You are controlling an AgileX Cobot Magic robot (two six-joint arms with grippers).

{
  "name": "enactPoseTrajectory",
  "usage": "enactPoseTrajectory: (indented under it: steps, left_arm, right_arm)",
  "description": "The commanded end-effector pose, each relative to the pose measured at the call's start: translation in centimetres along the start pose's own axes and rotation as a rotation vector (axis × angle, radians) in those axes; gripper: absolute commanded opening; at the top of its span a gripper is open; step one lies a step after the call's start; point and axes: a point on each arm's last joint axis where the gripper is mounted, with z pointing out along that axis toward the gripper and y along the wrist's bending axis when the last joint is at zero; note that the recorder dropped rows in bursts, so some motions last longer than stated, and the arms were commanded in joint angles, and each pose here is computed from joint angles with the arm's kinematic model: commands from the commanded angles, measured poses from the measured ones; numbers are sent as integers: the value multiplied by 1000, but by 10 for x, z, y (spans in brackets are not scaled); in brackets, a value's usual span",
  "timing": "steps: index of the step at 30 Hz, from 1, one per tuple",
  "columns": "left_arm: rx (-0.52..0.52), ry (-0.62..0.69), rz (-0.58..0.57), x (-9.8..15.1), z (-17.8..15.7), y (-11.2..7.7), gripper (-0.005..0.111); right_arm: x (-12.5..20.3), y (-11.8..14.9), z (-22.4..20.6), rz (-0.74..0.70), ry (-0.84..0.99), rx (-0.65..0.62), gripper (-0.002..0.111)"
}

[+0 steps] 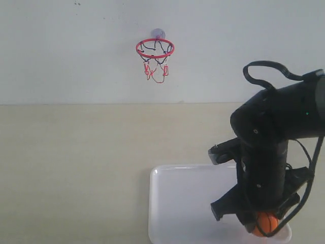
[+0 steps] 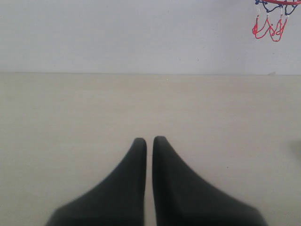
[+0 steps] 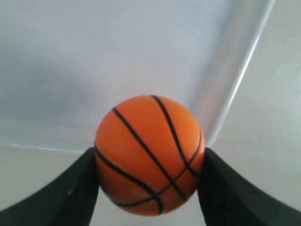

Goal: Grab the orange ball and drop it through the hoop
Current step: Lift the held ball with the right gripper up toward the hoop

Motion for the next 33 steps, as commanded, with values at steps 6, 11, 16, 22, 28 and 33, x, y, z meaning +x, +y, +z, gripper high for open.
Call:
enactPoseTrajectory:
  steps: [6, 11, 16, 22, 28, 33]
  left_arm:
    - [-1, -5, -5, 0, 0, 0, 4]
    - [-1, -5, -5, 0, 0, 0, 4]
    - [-1, -5, -5, 0, 0, 0, 4]
    - [-1, -5, -5, 0, 0, 0, 4]
    - [-1, -5, -5, 0, 0, 0, 4]
    - [-1, -5, -5, 0, 0, 0, 4]
  right_arm:
    - [-27, -5, -49, -98, -49, 24, 0]
    - [-31, -1, -60, -371, -60, -30, 0]
    - [-39, 3, -61, -378, -155, -46, 0]
    - [-52, 9, -64, -409, -307, -82, 0]
    - [-60, 17, -69, -440, -431, -152, 0]
    - [-73, 22, -77, -396, -602, -194, 0]
